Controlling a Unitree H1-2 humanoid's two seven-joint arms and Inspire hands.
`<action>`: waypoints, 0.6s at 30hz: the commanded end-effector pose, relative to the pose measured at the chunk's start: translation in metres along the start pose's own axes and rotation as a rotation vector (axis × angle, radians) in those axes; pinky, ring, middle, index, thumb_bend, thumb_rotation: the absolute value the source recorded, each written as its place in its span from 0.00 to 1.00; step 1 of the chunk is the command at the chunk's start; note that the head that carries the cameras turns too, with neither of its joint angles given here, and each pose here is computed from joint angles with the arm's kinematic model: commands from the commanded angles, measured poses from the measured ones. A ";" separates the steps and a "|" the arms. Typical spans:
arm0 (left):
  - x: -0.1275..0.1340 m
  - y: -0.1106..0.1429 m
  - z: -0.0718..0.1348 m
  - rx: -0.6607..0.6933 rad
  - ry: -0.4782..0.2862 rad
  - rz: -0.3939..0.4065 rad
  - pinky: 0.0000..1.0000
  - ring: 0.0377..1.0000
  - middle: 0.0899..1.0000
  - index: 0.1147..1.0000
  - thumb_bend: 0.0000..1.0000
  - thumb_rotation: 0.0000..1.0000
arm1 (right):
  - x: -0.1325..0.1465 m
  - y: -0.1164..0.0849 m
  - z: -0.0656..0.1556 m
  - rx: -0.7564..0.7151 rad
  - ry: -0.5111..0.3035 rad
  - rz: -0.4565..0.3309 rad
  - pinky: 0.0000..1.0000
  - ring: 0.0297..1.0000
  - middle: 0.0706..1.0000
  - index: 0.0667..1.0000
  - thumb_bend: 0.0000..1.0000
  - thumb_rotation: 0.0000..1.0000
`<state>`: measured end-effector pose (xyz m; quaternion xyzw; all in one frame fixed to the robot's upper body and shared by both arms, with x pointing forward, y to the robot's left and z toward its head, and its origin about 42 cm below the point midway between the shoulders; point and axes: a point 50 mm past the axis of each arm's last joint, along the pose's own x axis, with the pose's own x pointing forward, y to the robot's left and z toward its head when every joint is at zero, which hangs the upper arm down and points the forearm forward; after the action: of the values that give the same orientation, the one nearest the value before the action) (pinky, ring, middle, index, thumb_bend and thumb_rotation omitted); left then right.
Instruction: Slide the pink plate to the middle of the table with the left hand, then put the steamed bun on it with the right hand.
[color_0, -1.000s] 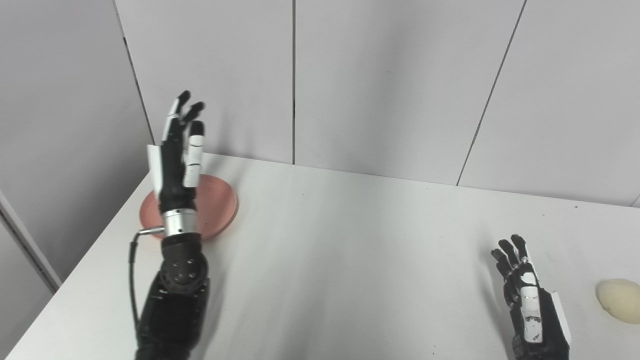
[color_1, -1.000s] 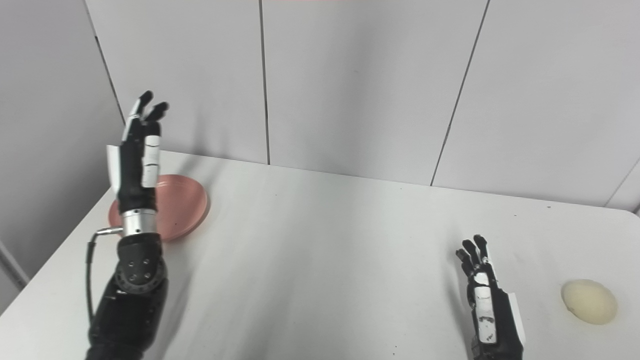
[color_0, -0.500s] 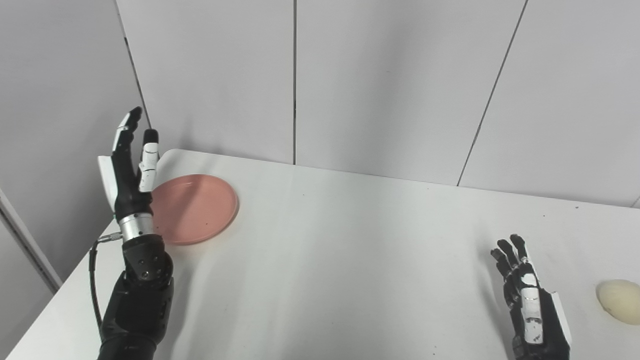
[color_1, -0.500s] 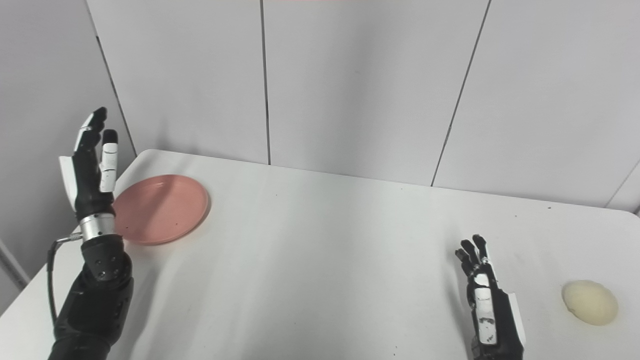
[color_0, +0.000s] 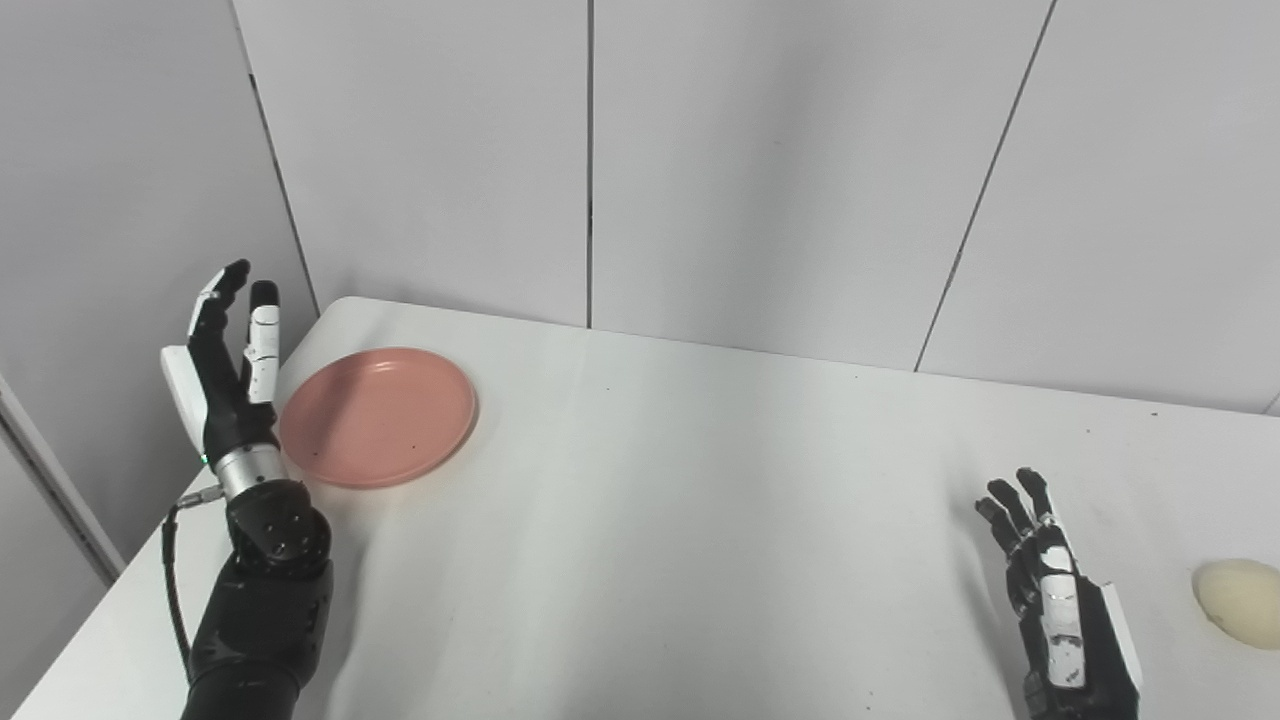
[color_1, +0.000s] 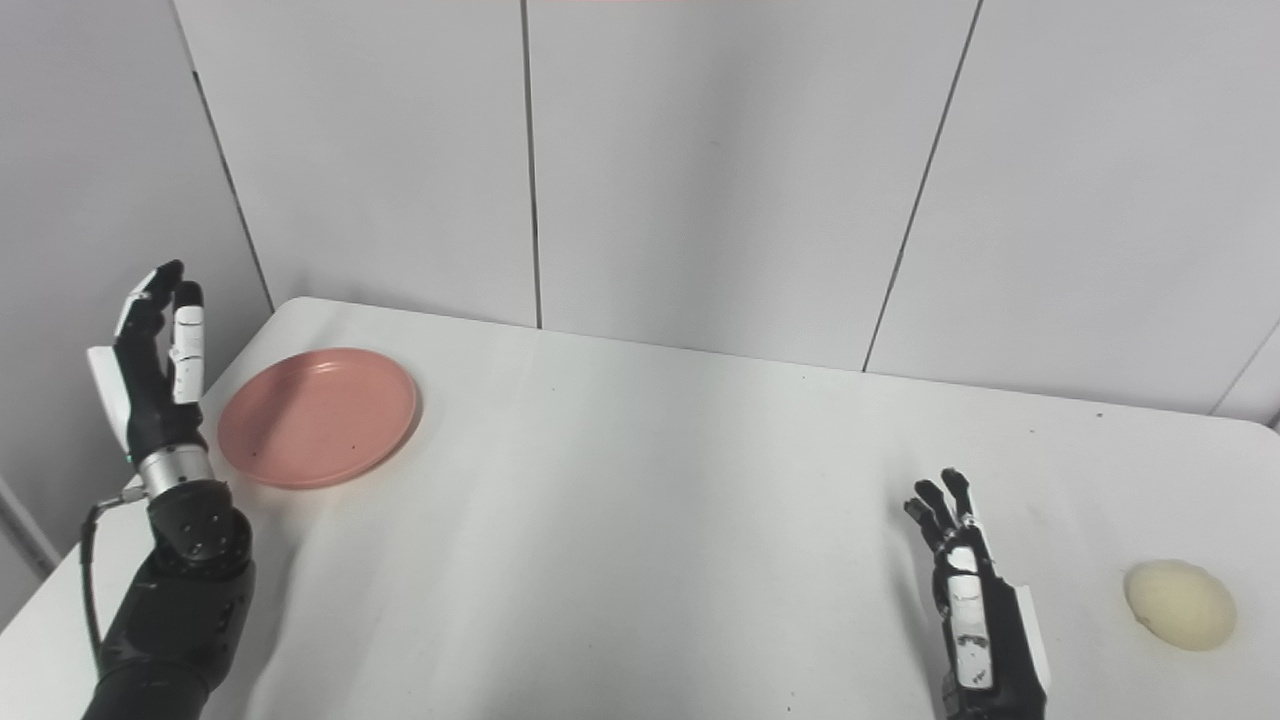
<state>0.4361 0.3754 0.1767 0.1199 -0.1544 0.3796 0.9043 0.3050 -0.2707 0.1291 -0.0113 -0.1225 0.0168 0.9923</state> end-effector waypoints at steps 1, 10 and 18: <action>0.026 -0.007 0.027 -0.128 -0.060 0.037 0.88 0.87 0.83 0.72 0.80 0.99 | -0.029 -0.008 -0.026 -0.009 0.095 -0.020 1.00 0.90 0.91 0.97 0.68 1.00; 0.028 -0.011 0.009 -0.258 0.047 0.029 0.90 0.87 0.83 0.81 0.76 0.96 | -0.029 -0.008 -0.025 -0.011 0.095 -0.022 1.00 0.91 0.90 0.97 0.69 1.00; 0.025 -0.014 0.005 -0.212 0.112 -0.030 0.96 0.94 0.89 0.85 0.78 1.00 | -0.029 -0.008 -0.025 -0.021 0.086 -0.023 1.00 0.91 0.90 0.96 0.70 1.00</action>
<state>0.4482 0.3774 0.1563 -0.0034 -0.1050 0.3637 0.9256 0.3048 -0.2706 0.1291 -0.0163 -0.1223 0.0170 0.9922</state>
